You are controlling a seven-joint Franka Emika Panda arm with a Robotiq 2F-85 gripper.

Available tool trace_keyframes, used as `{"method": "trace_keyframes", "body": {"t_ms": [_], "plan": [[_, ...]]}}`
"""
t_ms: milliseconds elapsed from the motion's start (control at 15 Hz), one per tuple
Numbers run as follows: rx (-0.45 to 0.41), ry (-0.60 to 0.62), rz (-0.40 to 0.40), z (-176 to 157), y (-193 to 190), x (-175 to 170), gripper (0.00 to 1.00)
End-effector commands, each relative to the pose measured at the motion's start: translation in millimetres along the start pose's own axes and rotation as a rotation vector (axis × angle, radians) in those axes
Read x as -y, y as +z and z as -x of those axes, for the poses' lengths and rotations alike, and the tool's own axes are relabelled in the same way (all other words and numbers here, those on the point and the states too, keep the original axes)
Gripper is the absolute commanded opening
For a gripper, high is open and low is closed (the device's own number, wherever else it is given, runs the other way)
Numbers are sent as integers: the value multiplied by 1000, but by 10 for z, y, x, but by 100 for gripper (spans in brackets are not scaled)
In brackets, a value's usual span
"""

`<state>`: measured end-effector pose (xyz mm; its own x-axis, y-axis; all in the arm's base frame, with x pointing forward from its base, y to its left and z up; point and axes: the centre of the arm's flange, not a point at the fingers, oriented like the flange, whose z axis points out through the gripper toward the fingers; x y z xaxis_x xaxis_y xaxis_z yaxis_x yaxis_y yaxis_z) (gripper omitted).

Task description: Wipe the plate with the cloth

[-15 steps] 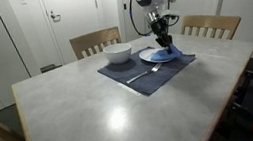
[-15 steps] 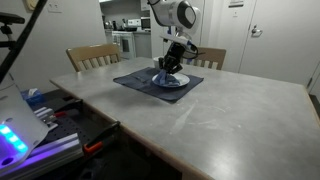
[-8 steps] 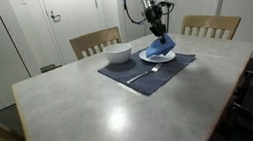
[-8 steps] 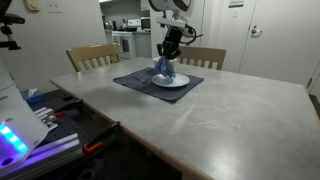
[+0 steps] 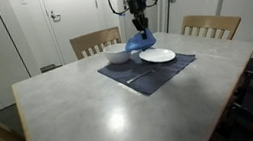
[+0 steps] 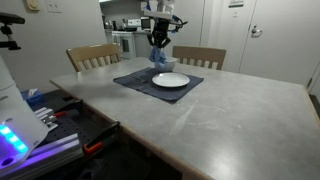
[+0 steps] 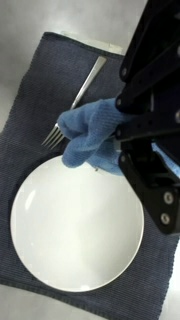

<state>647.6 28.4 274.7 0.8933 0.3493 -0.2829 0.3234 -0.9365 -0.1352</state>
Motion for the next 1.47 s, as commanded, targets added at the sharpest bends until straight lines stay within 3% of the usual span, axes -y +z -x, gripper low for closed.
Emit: {"method": "trace_keyframes", "body": {"t_ms": [0, 667, 1200, 1400], "plan": [[-58, -47, 19, -130, 122, 280, 2], [-63, -235, 20, -442, 454, 1019, 2], [-42, -446, 63, -629, 839, 1159, 2], [-52, -457, 87, -687, 950, 1158, 2]]}}
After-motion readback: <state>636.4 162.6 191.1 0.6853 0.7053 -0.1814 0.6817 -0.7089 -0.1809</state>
